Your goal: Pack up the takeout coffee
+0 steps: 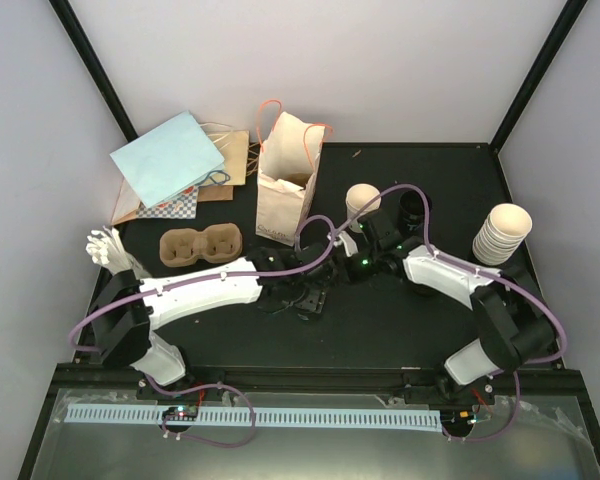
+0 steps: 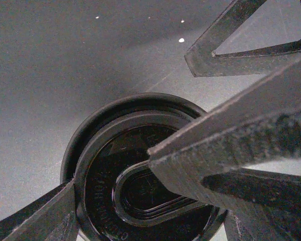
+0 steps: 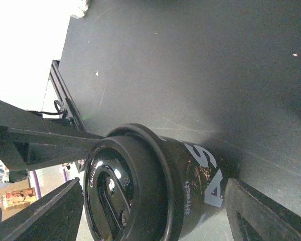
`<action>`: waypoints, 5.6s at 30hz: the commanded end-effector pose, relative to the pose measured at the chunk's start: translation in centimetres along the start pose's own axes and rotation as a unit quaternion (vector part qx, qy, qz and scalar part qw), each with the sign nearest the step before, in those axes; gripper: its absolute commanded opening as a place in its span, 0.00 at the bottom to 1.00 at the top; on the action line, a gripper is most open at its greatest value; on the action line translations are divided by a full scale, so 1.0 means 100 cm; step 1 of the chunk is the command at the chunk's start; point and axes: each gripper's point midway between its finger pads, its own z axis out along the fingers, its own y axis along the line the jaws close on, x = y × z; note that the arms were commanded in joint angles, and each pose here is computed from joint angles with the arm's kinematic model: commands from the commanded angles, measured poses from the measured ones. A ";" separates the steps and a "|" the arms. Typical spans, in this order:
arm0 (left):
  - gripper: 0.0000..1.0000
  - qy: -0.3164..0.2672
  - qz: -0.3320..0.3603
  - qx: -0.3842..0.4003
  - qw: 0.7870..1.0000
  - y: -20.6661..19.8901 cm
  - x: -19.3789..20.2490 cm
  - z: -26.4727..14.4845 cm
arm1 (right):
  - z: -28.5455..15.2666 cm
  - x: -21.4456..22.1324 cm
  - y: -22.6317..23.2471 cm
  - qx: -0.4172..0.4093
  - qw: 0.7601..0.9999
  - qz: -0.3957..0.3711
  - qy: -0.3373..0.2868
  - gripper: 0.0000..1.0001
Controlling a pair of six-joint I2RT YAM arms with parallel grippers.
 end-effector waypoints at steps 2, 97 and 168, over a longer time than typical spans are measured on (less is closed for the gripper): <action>0.76 0.098 0.074 -0.007 0.992 -0.001 0.046 0.031 | -0.013 -0.008 0.010 0.002 0.999 -0.030 -0.037 0.79; 0.61 -0.043 -0.045 0.348 0.935 0.023 -0.028 -0.025 | -0.020 0.075 0.017 0.281 0.958 -0.037 -0.040 0.32; 0.60 -0.079 -0.127 0.300 0.942 0.093 -0.006 -0.026 | -0.035 -0.022 0.033 0.374 0.916 -0.130 -0.057 0.61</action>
